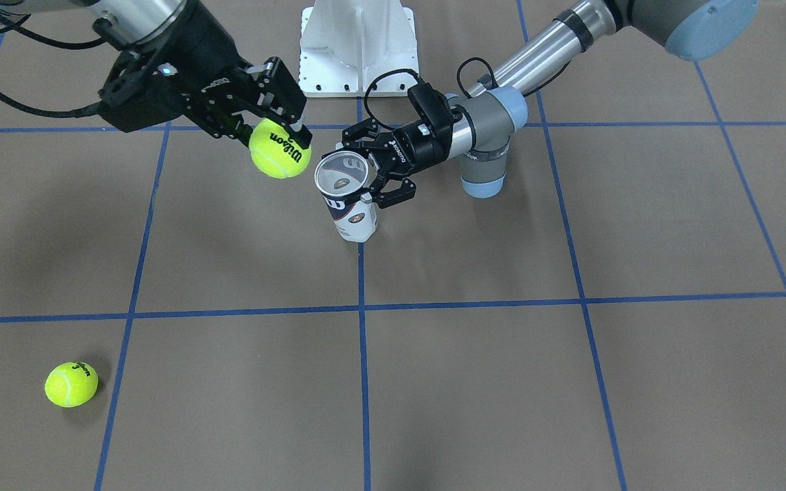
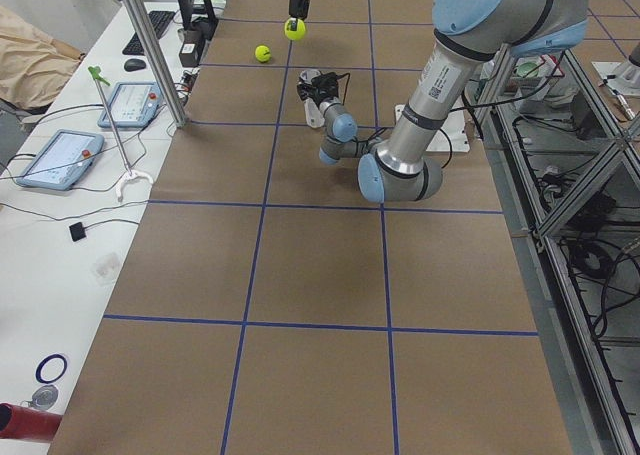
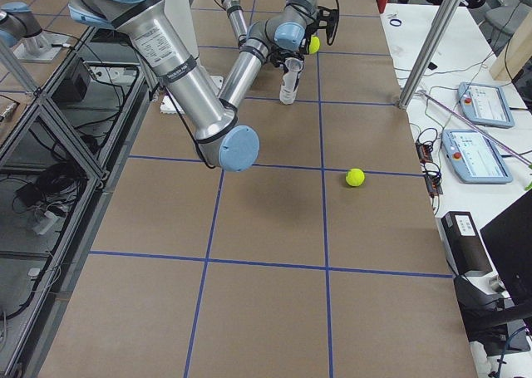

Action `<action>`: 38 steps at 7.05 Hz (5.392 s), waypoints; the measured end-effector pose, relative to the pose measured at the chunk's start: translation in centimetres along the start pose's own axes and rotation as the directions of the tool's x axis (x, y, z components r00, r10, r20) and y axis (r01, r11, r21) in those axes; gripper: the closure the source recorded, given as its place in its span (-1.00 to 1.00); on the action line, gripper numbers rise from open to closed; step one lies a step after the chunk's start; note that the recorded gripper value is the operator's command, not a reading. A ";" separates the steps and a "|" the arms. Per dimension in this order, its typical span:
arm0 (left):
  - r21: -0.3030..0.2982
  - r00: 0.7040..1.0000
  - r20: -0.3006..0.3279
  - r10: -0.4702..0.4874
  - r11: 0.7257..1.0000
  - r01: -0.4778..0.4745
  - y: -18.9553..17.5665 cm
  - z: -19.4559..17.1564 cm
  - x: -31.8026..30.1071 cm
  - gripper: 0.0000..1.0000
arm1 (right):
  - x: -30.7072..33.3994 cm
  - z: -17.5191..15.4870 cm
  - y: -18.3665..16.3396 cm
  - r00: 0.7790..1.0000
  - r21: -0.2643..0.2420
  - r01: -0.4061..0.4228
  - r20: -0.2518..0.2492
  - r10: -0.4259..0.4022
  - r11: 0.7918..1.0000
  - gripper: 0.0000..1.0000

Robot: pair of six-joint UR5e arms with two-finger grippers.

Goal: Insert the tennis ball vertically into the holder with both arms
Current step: 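Carry the yellow ball with the right gripper above the upright can, then lower the ball into the can opening and open the right gripper, then move the right gripper away toward the other yellow ball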

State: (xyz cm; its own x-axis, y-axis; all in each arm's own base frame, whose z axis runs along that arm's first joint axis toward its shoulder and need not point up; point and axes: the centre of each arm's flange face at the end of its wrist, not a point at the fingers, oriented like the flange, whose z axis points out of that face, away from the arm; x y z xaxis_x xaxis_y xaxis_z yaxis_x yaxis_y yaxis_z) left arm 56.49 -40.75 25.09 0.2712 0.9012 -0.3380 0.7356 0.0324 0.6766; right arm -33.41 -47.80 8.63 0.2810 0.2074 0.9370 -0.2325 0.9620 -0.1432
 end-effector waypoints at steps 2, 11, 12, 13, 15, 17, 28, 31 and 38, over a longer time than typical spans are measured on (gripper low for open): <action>-0.001 1.000 0.000 0.000 1.000 0.000 0.0 0.0 0.0 -0.48 | -2.3 3.4 3.4 0.997 0.037 0.004 -0.072 -0.002 0.999 0.52; -0.004 1.000 0.002 0.000 1.000 0.000 0.2 0.0 0.0 -0.48 | -1.8 7.9 7.3 0.980 0.066 0.045 -0.196 -0.032 0.997 -0.99; -0.004 1.000 0.002 0.000 1.000 0.000 0.2 0.0 0.0 -0.48 | -1.8 8.0 7.4 0.979 0.073 0.049 -0.199 -0.034 0.996 -0.98; -0.004 1.000 0.002 0.000 1.000 0.000 0.2 0.0 0.0 -0.48 | -1.9 8.0 7.5 0.979 0.076 0.051 -0.199 -0.035 0.996 -0.98; -0.004 1.000 0.002 0.000 1.000 0.000 0.2 0.0 0.0 -0.55 | -2.1 7.7 7.6 0.980 0.077 0.054 -0.194 -0.038 0.996 -0.98; -0.003 1.000 0.002 0.000 1.000 0.000 0.1 0.0 0.0 -0.69 | -2.1 7.6 7.7 0.981 0.077 0.055 -0.192 -0.039 0.996 -0.98; 0.012 1.000 0.003 0.005 1.000 -0.005 -0.7 -0.2 -0.3 -0.97 | -2.0 7.2 7.7 0.982 0.081 0.056 -0.187 -0.040 0.995 -0.99; -0.007 1.000 0.010 0.016 1.000 -0.016 0.1 -1.6 -0.9 -0.97 | -1.9 7.0 7.6 0.982 0.082 0.058 -0.186 -0.042 0.995 -0.99; -0.044 0.999 0.013 0.043 0.998 -0.043 1.3 -2.5 -0.8 -0.97 | 0.4 6.3 6.2 0.973 0.082 0.117 -0.211 -0.098 0.990 -0.98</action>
State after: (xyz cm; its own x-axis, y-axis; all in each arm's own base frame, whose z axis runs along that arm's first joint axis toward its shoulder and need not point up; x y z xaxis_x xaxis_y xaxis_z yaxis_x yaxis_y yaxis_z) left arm 55.65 -40.35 27.91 0.3108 0.8961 -0.3167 0.6952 0.0129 0.7187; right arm -40.58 -42.91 10.07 0.4921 0.1452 0.8583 -0.2736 0.9618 -0.0058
